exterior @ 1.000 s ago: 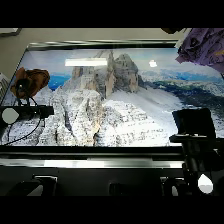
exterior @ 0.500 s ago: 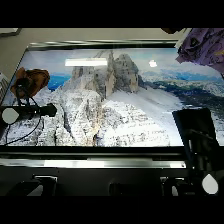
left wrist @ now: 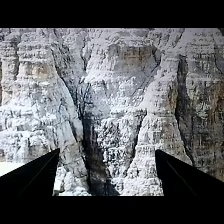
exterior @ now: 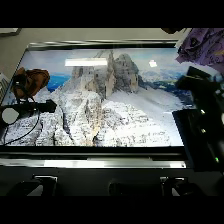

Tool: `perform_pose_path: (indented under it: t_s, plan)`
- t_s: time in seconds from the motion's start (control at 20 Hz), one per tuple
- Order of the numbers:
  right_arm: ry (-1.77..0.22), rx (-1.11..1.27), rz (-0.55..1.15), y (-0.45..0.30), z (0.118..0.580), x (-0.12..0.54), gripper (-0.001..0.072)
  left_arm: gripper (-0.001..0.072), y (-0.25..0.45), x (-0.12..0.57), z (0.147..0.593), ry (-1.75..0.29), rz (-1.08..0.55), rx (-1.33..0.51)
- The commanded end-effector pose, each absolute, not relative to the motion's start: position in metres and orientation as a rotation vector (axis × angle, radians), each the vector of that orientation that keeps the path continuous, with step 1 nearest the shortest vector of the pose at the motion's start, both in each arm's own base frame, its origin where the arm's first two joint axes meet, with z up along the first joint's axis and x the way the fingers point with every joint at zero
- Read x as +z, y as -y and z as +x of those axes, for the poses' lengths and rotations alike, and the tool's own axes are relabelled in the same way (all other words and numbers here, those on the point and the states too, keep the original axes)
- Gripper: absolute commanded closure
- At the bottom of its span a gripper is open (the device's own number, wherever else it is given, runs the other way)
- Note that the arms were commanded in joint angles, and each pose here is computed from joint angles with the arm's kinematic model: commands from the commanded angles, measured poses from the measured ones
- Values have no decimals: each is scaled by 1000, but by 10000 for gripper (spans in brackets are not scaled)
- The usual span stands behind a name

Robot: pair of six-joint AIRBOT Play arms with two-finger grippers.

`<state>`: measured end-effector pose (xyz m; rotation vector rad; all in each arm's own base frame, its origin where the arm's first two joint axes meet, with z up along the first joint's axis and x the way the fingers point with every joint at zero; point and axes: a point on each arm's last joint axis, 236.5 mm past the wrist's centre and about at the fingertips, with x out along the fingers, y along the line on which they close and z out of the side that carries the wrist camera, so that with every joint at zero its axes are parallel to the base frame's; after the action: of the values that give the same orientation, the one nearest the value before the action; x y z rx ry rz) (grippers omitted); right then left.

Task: Fold the clothes and pants, and hang the long-sleeved shirts on hangers.

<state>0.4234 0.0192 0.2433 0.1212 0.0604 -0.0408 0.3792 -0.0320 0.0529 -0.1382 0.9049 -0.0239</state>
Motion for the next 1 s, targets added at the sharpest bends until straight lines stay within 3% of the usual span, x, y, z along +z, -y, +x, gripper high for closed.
perform_pose_path:
  t_s: [0.0,0.1,0.3,0.4,0.45,0.6,0.75,0.95]
  plan:
    - [-597,-9,-356,-63,440,125,645,34,32,56,383,-886,-138,-25]
    - [-924,86,-423,-89,395,56,645,34,32,56,383,-884,-138,-24]
    - [-1113,167,-66,-143,348,34,609,31,26,54,381,-895,-194,18]
    - [-1102,162,59,-155,346,42,353,21,-1,64,387,-861,-307,129]
    - [-1087,133,103,-152,350,46,330,-2,-22,78,395,-816,-338,176]
    - [-1074,13,294,-124,364,50,330,-13,-99,127,430,-735,-231,274]
    - [-1077,-57,449,-97,373,51,330,-13,-174,119,468,-779,-199,397]
    - [-1081,-85,433,-80,374,49,290,-13,-224,61,524,-756,-233,447]
